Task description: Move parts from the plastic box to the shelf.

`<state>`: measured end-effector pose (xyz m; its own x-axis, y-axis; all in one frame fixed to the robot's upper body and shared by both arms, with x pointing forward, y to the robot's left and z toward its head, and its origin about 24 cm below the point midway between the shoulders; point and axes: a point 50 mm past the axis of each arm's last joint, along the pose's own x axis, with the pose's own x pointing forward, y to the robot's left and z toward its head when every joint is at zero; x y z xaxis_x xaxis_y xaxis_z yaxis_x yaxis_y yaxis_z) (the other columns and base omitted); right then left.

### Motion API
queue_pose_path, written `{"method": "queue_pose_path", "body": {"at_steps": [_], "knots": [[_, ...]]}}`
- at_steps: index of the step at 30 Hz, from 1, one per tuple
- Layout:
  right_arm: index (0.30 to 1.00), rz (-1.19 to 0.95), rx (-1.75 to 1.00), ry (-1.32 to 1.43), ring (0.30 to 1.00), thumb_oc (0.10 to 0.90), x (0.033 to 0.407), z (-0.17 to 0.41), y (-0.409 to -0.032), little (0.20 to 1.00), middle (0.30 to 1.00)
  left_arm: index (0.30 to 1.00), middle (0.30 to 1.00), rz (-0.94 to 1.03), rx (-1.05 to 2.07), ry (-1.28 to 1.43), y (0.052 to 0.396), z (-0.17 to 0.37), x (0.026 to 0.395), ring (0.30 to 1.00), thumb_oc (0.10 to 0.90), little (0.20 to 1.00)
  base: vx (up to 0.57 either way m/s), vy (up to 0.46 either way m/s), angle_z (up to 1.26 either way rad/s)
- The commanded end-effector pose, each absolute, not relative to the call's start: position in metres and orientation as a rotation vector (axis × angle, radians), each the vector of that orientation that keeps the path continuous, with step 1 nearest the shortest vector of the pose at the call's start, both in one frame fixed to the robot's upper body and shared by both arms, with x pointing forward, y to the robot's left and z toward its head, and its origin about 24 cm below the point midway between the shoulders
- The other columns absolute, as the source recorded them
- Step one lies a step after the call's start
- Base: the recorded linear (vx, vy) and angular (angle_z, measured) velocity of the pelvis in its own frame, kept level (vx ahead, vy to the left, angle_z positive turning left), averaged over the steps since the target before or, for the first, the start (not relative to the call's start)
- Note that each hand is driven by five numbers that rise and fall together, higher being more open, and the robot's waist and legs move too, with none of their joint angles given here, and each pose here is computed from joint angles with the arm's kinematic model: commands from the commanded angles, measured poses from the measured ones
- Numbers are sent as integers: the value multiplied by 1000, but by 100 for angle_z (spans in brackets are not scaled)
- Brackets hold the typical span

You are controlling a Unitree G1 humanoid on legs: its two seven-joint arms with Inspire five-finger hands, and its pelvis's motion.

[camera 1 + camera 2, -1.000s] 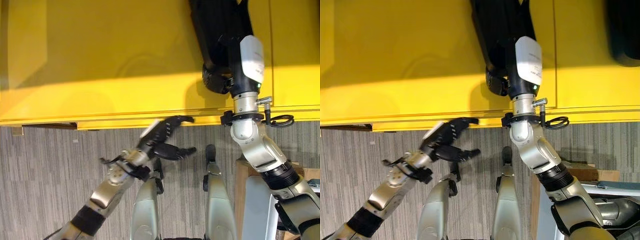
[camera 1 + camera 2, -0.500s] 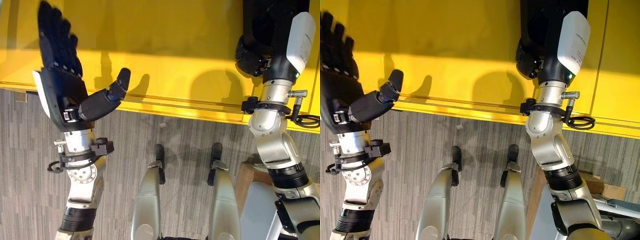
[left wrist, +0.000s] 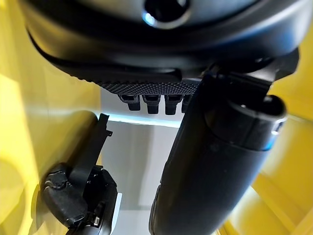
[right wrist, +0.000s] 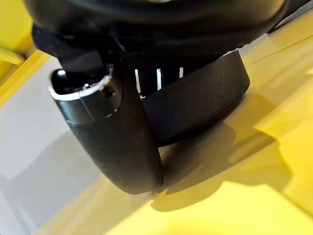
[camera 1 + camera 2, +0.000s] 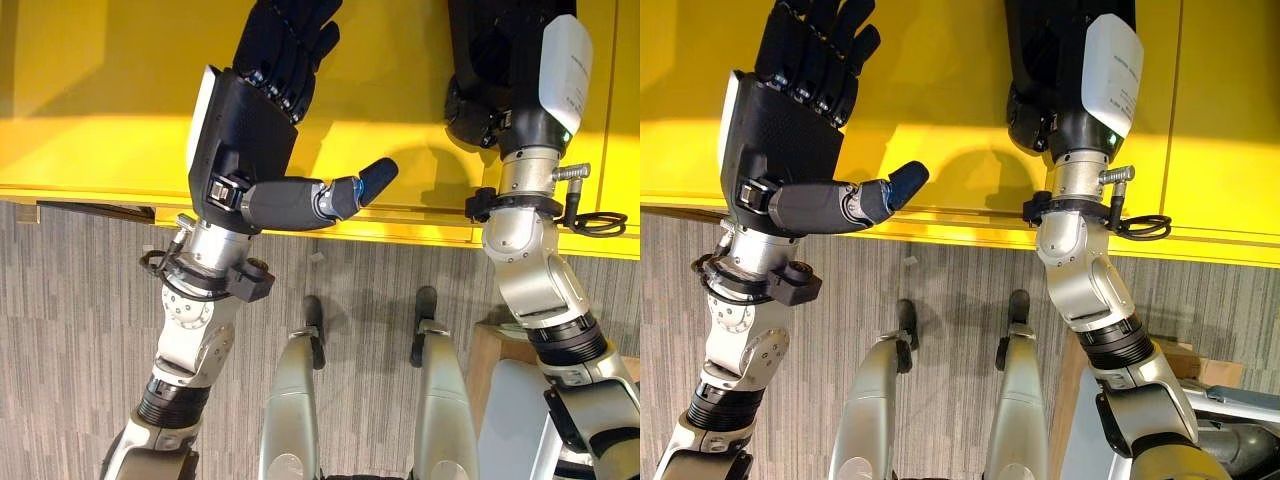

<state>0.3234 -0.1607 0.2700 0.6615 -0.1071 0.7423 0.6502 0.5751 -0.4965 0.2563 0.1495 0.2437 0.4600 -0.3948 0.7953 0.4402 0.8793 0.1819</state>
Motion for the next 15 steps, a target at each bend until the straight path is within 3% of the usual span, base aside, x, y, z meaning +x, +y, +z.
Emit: {"method": "queue_pose_path", "body": {"at_steps": [1, 15], "knots": [[300, -517, -785, -776, 300, 400, 320, 287, -156, 300, 300, 1000, 1000, -555, -34, -1258, 156, 287, 225, 1000, 900, 1000, 0, 0, 0], [300, -510, -758, -658, 300, 400, 332, 268, -160, 300, 300, 1000, 1000, -569, -66, -1245, 156, 284, 226, 1000, 900, 1000, 2, 0, 0]]}}
